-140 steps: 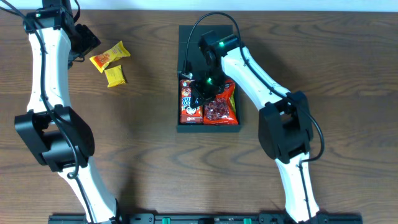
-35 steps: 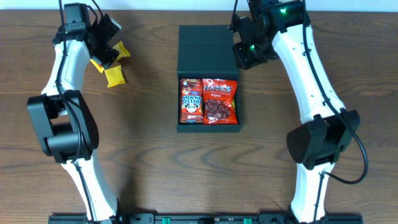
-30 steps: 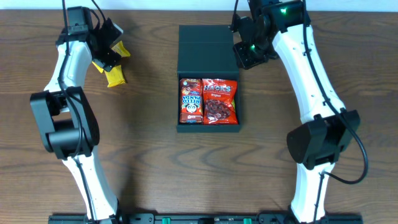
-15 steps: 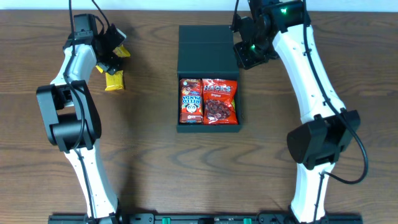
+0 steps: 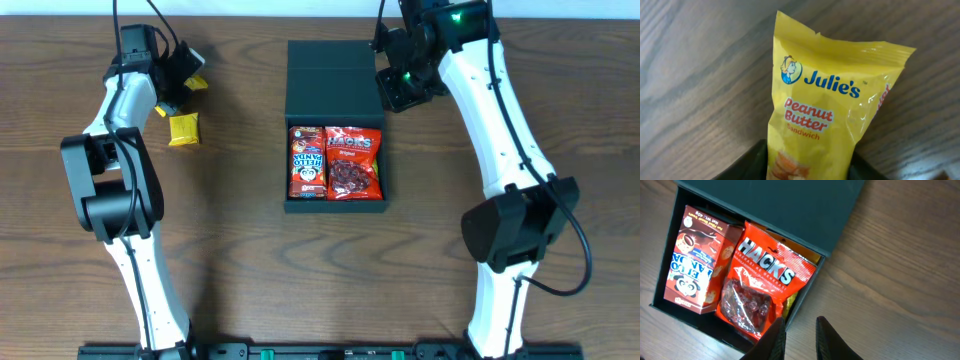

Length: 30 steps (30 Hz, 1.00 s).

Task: Pack container
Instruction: 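Grasp the yellow Julie's Peanut Butter packet with the left gripper, then carry the Julie's packet into the box's right side and lower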

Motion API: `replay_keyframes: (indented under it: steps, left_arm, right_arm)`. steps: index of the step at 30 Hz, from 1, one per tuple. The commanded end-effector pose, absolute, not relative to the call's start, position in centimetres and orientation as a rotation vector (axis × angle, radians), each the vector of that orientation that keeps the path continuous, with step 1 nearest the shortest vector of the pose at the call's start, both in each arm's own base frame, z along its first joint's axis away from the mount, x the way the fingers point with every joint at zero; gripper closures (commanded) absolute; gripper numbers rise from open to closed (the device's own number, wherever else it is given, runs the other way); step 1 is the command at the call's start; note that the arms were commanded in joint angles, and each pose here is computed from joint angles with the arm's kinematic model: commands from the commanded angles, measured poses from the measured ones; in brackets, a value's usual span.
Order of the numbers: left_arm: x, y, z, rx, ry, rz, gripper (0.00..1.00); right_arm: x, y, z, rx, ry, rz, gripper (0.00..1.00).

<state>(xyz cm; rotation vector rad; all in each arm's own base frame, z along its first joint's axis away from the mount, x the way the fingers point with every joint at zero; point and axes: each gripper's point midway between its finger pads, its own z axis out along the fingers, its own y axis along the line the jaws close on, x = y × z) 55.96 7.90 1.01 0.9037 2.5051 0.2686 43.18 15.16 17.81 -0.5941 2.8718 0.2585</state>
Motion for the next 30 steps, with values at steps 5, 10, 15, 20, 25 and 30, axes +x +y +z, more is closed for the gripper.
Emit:
replay_keyframes:
  steps: [5,10,15,20,25,30]
  left_arm:
    - [56.3,8.0,1.7,0.735,2.54,0.245,0.88]
    - [56.7,7.1,4.6,0.668,2.508,0.24,0.94]
    - [57.3,5.2,10.4,0.56,2.423,0.227,0.94]
    - [57.1,1.7,17.6,0.419,2.314,0.16,0.94]
    - [54.3,-6.4,22.3,0.516,2.252,-0.028,0.94]
    - [50.7,-14.0,21.7,0.349,2.381,-0.259,0.94]
  right_arm:
    - [43.5,14.6,18.6,-0.532,2.862,0.254,0.81]
    - [43.8,13.6,18.8,-0.498,2.863,0.25,0.82]
    - [44.5,10.4,19.9,-0.334,2.855,0.245,0.81]
    - [45.3,5.4,21.6,-0.11,2.824,0.232,0.78]
    - [45.4,0.3,21.9,0.075,2.813,0.211,0.78]
    - [45.5,-2.5,22.0,0.19,2.797,0.201,0.78]
